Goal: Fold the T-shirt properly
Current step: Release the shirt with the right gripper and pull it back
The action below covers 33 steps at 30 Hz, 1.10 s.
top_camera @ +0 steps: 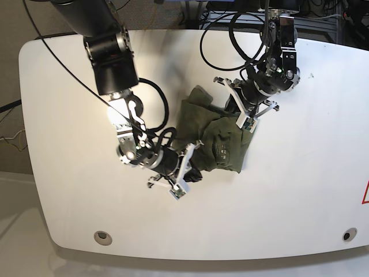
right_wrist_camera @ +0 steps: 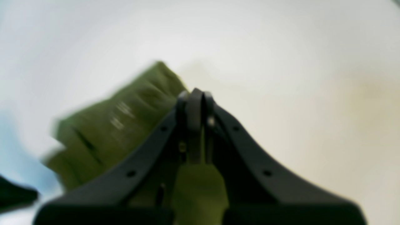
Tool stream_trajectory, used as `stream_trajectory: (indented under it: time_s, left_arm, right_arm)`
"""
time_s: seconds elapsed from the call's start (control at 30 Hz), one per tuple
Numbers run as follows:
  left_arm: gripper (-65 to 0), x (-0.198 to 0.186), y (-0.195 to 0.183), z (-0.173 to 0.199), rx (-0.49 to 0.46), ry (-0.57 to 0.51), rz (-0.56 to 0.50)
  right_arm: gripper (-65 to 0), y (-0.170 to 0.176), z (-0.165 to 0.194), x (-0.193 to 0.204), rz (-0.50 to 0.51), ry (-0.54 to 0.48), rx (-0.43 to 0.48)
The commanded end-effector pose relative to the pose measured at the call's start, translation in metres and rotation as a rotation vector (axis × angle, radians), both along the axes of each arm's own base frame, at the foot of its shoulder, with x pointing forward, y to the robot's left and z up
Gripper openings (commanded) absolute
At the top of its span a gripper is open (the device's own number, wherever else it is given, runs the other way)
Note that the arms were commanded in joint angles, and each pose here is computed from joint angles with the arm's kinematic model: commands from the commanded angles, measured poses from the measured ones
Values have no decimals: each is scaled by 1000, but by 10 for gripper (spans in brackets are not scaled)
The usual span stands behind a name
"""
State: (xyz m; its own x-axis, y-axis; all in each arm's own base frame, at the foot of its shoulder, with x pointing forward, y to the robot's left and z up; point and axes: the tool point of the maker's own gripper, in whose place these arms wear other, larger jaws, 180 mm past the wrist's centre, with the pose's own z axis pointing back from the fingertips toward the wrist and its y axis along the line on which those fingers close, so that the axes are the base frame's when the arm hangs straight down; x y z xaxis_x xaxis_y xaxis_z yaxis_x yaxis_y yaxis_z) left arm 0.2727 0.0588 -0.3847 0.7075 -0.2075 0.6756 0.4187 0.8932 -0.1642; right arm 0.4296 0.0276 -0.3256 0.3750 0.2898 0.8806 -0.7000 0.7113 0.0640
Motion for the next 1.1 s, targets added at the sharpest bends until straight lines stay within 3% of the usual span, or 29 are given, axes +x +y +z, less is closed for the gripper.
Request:
stream_trajectory:
  time_s: [0.0, 0.27, 0.53, 1.07]
  left_arm:
    - [-647, 9, -4, 9, -25, -35, -1]
    - [-647, 8, -4, 7, -24, -30, -1]
    - [-647, 9, -2, 6, -15, -30, 1]
    - [-647, 9, 17, -4, 133, -27, 9]
  right_arm:
    - [-650, -2, 37, 14, -24, -106, 32]
    - [-650, -31, 36, 25, -143, -120, -13]
    - [-650, -36, 20, 37, -159, -47, -54]
    - [-650, -42, -18, 47, -181, 85, -94]
